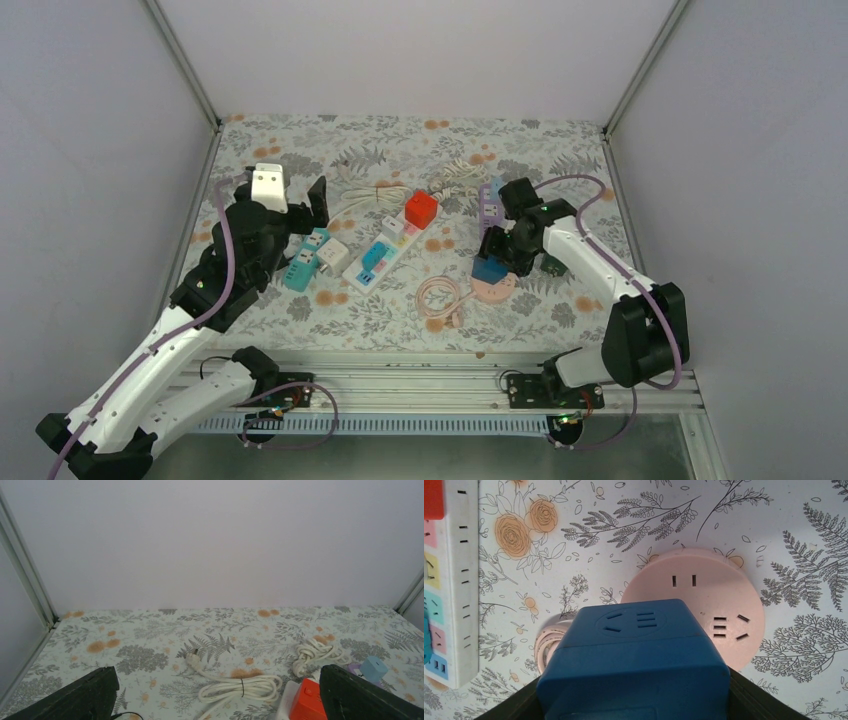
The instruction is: Insert the plug
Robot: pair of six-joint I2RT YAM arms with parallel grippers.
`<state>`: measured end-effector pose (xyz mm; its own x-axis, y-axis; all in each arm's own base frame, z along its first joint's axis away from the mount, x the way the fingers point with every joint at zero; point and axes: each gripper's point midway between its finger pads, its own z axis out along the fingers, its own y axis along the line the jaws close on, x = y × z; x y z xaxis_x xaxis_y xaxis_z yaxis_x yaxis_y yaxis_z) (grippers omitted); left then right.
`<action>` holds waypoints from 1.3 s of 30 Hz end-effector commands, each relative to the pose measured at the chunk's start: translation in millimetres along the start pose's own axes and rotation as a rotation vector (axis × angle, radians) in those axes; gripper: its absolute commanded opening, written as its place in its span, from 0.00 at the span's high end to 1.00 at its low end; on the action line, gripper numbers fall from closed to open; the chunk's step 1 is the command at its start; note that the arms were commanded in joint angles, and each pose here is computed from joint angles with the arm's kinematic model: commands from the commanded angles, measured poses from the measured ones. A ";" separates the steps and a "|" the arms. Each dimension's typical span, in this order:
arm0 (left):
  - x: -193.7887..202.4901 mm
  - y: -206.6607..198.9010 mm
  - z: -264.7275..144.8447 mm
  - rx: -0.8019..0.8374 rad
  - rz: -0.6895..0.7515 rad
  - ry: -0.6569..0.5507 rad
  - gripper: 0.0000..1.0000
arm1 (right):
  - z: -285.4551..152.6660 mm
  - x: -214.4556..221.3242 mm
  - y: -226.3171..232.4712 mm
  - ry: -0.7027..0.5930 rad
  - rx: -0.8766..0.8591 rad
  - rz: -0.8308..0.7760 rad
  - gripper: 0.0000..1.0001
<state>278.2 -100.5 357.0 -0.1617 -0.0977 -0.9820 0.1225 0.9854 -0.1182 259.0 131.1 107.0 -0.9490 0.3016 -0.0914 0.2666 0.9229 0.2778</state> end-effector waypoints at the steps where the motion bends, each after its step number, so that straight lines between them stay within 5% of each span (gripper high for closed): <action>1: -2.0 2.4 -1.5 -0.008 0.009 -0.013 0.00 | 3.6 -3.3 -0.3 -0.026 0.009 0.011 0.82; 29: 0.4 2.2 1.0 -0.013 0.013 -0.004 0.00 | 19.1 2.8 -13.0 -0.012 0.056 0.020 0.81; 39: 1.3 2.6 2.2 -0.019 0.016 -0.001 0.00 | 20.4 8.2 -22.2 -0.035 0.228 0.026 0.79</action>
<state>279.5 -101.3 355.1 -0.1673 -0.0936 -0.9814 0.1207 0.9861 -0.1146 255.4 131.5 86.8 -0.9460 0.3044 -0.1116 0.2796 0.9401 0.1949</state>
